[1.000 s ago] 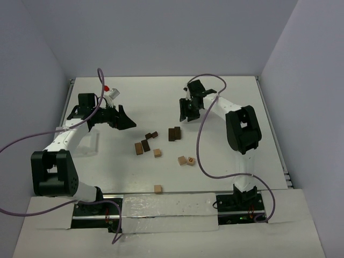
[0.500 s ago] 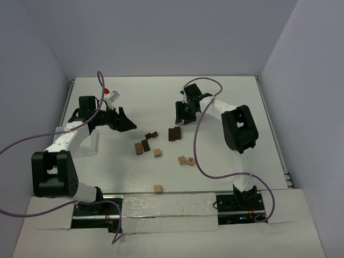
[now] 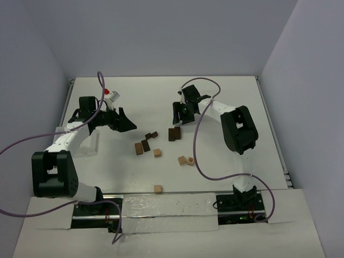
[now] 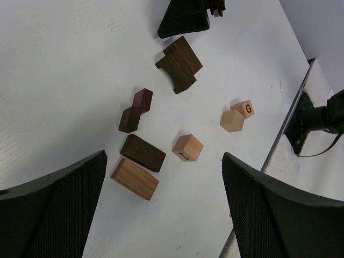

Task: Build the wood block tower

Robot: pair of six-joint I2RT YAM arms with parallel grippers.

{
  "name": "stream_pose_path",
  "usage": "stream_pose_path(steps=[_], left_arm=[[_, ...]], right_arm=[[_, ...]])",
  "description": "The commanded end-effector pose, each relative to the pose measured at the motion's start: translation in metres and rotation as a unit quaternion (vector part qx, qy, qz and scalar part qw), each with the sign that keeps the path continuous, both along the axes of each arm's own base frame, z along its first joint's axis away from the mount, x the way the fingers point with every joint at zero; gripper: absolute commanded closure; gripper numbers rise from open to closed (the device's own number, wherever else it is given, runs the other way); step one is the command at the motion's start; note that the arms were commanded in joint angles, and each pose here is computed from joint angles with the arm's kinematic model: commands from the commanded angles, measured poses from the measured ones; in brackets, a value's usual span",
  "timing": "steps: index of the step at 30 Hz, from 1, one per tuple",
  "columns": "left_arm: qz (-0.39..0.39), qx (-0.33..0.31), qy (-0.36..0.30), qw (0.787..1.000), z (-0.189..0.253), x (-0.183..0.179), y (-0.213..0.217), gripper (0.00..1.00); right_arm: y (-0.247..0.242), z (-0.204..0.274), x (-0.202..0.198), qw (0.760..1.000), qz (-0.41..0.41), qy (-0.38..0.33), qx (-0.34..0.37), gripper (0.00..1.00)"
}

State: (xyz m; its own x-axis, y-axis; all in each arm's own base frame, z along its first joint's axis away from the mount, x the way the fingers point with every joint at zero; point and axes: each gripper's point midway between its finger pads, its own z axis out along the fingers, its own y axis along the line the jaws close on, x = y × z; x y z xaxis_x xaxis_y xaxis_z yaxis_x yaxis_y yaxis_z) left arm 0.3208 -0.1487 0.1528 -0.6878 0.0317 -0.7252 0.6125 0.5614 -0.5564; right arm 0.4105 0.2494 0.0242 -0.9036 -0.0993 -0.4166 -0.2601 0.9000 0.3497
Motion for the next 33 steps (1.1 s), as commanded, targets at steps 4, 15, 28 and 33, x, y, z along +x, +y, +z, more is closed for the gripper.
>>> stream_pose_path(steps=[4,15,28,33], left_arm=[[0.0,-0.005,-0.033,0.999,0.012,0.005,0.001,0.06],[0.011,-0.013,-0.021,1.0,0.015,0.004,0.001,0.06],[0.013,-0.019,-0.017,1.0,0.013,0.002,0.0,0.06],[0.014,-0.018,-0.018,1.0,0.013,0.002,0.0,0.06]], right_arm=[[-0.015,-0.02,-0.02,0.999,0.0,0.022,-0.04,0.34],[-0.035,-0.025,-0.018,0.997,-0.048,0.021,-0.062,0.35],[-0.05,-0.035,-0.03,0.994,-0.058,0.027,-0.088,0.35],[-0.05,-0.036,-0.034,0.994,-0.054,0.027,-0.088,0.35]])
